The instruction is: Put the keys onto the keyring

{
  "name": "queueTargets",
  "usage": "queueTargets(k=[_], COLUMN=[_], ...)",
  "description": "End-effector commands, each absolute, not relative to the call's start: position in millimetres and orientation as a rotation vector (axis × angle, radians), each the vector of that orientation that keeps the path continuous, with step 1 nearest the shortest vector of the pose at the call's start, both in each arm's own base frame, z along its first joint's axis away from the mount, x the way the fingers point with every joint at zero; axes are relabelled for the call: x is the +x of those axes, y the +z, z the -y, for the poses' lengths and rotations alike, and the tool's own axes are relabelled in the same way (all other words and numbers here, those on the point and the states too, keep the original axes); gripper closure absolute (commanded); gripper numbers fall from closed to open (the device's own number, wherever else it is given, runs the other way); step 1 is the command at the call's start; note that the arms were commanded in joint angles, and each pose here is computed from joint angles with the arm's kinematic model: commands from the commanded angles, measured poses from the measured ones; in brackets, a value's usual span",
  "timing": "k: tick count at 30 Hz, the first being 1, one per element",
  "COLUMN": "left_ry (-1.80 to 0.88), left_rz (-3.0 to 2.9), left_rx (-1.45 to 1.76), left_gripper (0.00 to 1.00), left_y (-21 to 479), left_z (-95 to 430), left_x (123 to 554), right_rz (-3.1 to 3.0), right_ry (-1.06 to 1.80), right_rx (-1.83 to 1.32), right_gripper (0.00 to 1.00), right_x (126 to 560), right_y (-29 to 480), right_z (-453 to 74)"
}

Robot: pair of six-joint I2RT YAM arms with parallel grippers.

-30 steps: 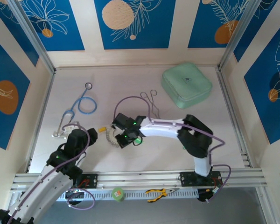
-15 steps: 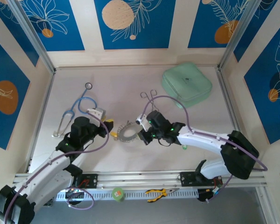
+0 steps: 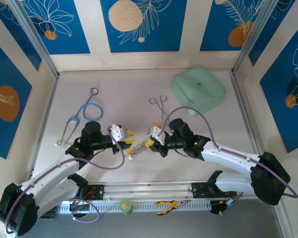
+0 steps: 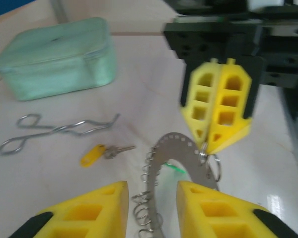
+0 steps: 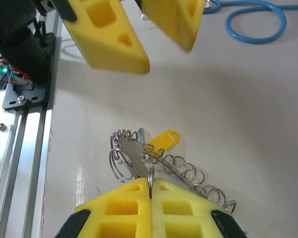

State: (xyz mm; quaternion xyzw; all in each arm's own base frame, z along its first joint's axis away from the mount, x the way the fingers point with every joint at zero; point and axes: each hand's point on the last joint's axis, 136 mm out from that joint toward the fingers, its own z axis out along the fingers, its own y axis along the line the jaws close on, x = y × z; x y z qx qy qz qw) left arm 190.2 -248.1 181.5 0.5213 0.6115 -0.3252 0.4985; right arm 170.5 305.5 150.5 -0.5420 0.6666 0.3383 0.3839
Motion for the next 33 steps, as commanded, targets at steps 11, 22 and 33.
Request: queueTargets(k=[11, 22, 33], left_ry=[-0.922, -0.909, -0.864], left_rz=[-1.323, -1.334, -1.334], left_rx=[1.541, 1.583, 1.569], left_gripper=[0.76, 0.77, 0.8], left_y=[158, 147, 147], left_z=[270, 270, 272], left_x=[148, 146, 153], right_rz=[-1.523, -1.517, -1.49], right_ry=[0.826, 0.824, 0.861], right_rx=[-1.533, -1.524, -1.535], right_gripper=[1.0, 1.0, 1.0], right_x=[154, 155, 150], right_y=[159, 163, 167], right_z=[-321, -332, -341])
